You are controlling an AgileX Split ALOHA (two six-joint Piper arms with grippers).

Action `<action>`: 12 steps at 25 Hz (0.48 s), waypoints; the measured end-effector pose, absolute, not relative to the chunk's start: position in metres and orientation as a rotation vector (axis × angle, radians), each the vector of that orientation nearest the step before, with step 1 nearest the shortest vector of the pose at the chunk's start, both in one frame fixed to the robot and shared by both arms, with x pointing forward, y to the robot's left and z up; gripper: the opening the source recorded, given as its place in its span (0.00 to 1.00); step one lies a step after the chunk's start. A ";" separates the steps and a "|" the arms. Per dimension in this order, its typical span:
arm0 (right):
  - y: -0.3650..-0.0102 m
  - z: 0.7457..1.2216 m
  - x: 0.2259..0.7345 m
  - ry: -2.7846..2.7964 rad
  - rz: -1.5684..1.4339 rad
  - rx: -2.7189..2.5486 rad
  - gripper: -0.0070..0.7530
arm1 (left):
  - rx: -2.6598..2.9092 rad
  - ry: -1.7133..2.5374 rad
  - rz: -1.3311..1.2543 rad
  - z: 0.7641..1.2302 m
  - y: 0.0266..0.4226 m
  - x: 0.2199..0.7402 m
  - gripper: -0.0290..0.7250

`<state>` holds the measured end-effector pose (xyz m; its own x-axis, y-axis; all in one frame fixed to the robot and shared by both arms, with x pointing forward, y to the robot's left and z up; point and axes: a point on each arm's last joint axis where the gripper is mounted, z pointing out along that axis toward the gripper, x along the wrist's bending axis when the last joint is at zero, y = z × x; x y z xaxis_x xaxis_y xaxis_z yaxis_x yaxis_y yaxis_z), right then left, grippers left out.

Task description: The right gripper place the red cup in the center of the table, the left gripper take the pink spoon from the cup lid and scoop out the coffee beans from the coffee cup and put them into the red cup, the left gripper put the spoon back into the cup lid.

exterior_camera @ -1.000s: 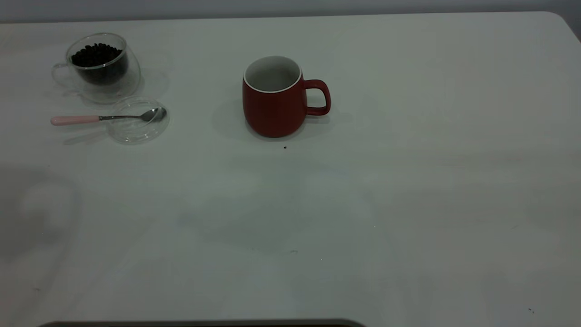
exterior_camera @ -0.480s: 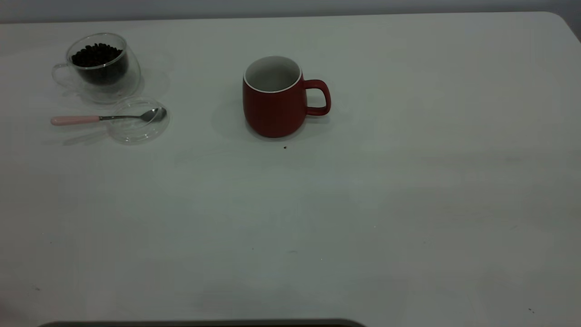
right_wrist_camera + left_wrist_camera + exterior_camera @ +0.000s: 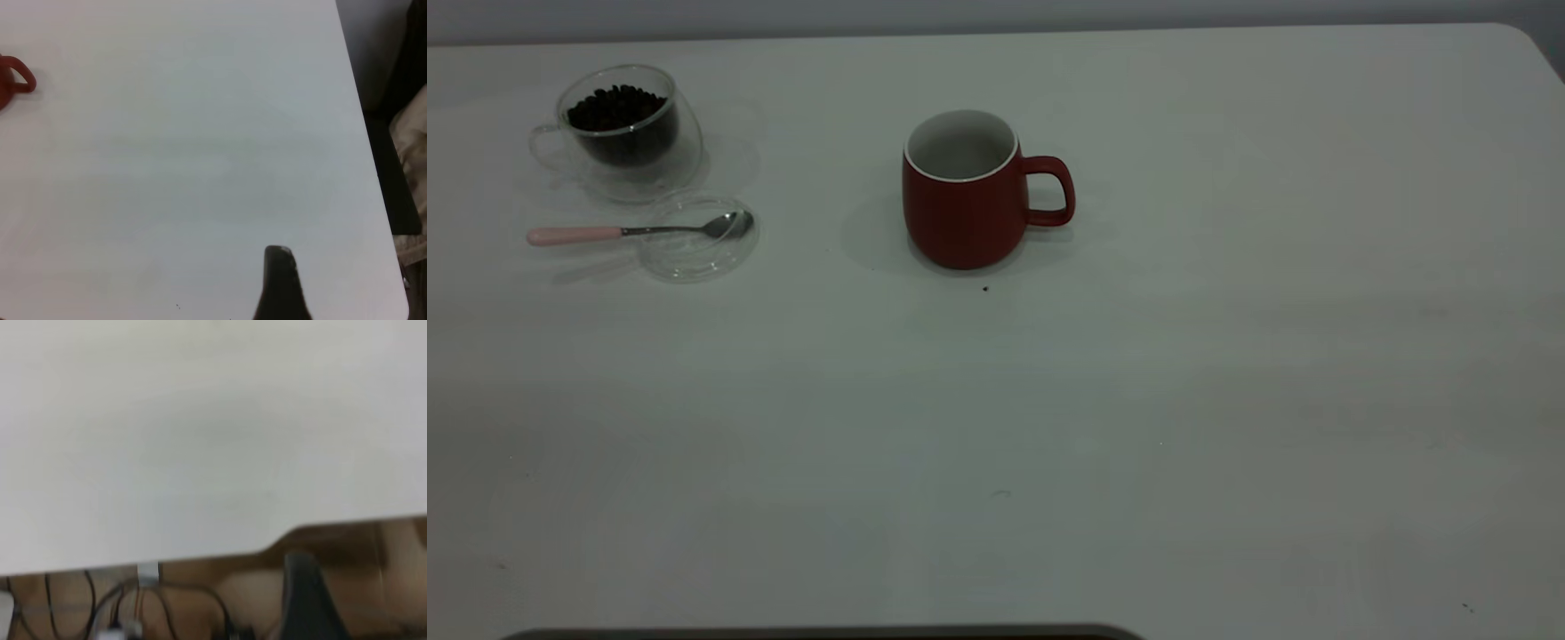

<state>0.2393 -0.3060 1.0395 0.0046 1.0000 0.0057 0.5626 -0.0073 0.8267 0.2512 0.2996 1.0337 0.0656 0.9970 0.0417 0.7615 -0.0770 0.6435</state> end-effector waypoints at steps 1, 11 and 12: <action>-0.306 1.039 0.239 1.629 0.868 1.641 0.77 | 1.871 1.736 0.699 1.034 0.300 0.248 0.69; -0.306 1.039 0.239 1.629 0.868 1.641 0.77 | 1.749 1.641 0.825 1.033 0.299 0.223 0.69; -0.306 1.039 0.239 1.629 0.868 1.641 0.77 | 1.747 1.639 0.827 1.032 0.299 0.223 0.69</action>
<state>0.2393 -0.3060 1.0395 0.0046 1.0000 0.0057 0.5626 -0.0073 0.8267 0.2225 0.2989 1.0325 0.0443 0.9982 0.0407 0.6259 -0.0595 0.7776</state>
